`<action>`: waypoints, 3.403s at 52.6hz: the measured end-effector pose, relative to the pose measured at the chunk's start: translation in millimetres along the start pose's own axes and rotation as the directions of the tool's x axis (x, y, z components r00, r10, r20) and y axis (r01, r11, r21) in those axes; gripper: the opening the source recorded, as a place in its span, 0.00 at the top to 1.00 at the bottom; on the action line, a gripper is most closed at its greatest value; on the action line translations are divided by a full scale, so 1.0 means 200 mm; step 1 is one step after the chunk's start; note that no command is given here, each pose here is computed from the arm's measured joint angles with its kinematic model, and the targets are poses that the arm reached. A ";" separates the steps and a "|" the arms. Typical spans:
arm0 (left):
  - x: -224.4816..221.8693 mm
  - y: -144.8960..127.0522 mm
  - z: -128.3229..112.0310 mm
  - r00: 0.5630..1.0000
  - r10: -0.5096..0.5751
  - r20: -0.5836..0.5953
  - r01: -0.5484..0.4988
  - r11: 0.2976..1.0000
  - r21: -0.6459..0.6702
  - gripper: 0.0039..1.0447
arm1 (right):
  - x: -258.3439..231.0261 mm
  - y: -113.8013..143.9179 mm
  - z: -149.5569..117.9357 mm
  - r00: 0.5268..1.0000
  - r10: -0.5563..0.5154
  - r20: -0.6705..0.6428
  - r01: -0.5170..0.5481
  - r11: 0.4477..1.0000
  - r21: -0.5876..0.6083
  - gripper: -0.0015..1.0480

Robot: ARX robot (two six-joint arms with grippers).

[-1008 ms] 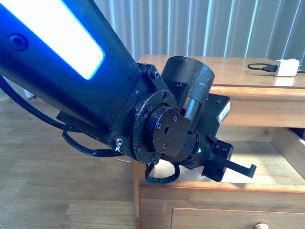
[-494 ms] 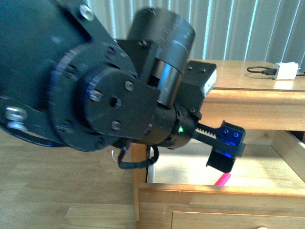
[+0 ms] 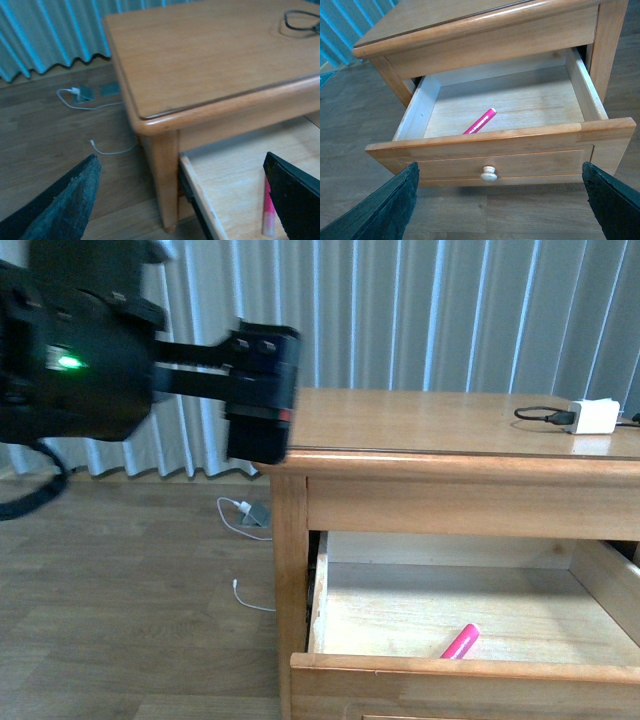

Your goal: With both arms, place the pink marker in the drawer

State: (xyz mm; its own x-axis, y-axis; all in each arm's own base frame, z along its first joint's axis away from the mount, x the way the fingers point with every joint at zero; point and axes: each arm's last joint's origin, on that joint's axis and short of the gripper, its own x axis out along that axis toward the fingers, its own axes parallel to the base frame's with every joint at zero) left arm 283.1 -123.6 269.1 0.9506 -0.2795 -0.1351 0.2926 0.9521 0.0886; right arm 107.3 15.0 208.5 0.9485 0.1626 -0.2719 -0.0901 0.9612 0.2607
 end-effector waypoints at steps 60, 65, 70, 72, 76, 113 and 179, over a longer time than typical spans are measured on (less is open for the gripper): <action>-0.93 0.30 -0.49 0.951 0.298 0.084 -0.262 0.918 -0.297 0.21 | 0.00 0.00 0.00 1.000 0.000 0.000 0.000 1.000 0.000 0.08; -0.94 0.30 -0.52 0.950 0.294 0.102 -0.270 0.942 -0.201 0.39 | 0.00 0.00 0.00 1.000 0.000 0.000 0.000 1.000 0.000 0.08; -0.94 0.30 -0.55 0.952 0.291 0.099 -0.273 0.948 -0.162 0.54 | 0.00 0.00 0.00 1.000 0.000 0.000 0.000 1.000 0.000 0.08; -0.94 0.30 -0.56 0.952 0.290 0.100 -0.274 0.949 -0.154 0.61 | 0.00 0.00 0.00 1.000 0.000 0.000 0.000 1.000 0.000 0.08; -0.94 0.30 -0.58 0.951 0.292 0.105 -0.276 0.950 -0.143 0.78 | 0.00 0.00 0.00 1.000 0.000 0.000 0.000 1.000 0.000 0.08; -0.99 0.27 -0.66 0.949 0.291 0.121 -0.276 0.952 -0.129 0.96 | 0.00 0.00 0.00 1.000 0.000 -0.001 0.000 1.000 0.000 0.08; -0.99 0.27 -0.66 0.949 0.292 0.121 -0.277 0.952 -0.128 0.06 | 0.94 0.13 -0.21 0.869 -0.219 -0.445 0.128 0.966 -0.224 0.08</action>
State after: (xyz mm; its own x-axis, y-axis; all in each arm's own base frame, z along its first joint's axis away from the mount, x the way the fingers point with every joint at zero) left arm 96.5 -0.2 171.0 0.9998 -0.0023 0.0174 0.0024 1.0000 -0.0044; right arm 269.7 80.1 126.1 0.7084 0.0302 -0.7052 -0.0332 0.9994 0.0094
